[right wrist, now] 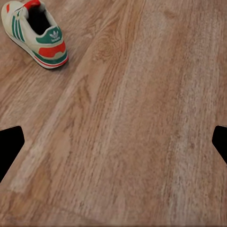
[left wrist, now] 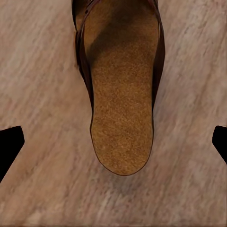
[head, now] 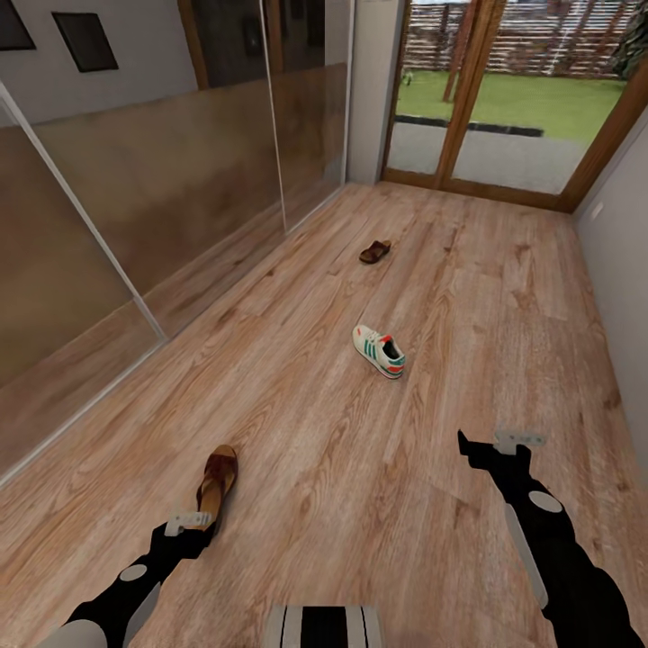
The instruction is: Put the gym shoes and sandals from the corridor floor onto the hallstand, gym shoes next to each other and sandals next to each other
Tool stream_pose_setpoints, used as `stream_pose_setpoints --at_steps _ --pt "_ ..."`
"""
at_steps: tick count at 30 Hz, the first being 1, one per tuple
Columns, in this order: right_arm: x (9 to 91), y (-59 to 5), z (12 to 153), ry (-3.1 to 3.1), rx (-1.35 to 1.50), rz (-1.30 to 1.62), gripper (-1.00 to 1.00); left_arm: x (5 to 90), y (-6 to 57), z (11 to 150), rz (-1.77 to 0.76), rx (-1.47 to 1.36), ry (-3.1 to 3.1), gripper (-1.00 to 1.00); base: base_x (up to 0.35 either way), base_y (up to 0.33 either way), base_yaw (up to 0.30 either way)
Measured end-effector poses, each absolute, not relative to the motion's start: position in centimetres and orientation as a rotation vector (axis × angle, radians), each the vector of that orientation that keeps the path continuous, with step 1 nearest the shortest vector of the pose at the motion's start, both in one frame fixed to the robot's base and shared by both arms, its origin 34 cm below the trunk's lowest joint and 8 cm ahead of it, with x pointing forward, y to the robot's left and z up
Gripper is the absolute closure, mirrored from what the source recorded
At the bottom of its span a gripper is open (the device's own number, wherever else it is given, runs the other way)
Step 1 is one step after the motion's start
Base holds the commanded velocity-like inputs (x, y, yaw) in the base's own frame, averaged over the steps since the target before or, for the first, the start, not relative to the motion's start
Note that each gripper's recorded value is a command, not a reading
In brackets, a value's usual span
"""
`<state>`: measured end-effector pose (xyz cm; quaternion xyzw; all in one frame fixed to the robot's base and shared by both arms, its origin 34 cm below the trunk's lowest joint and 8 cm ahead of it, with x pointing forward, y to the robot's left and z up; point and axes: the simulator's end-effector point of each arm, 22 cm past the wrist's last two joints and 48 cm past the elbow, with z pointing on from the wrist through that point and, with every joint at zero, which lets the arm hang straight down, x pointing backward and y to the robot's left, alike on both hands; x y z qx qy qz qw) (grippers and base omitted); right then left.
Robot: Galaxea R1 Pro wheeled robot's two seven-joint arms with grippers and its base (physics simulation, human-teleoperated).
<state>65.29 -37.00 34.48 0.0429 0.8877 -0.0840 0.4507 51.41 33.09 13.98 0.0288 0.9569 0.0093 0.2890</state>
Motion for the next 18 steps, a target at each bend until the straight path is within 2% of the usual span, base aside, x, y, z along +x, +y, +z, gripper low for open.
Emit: stream_pose_setpoints --at_steps 18 --pt "64.4 -36.9 31.4 2.247 0.099 -0.212 -1.0 51.2 33.1 12.8 0.027 0.089 2.521 -1.0 0.0 0.0 0.0"
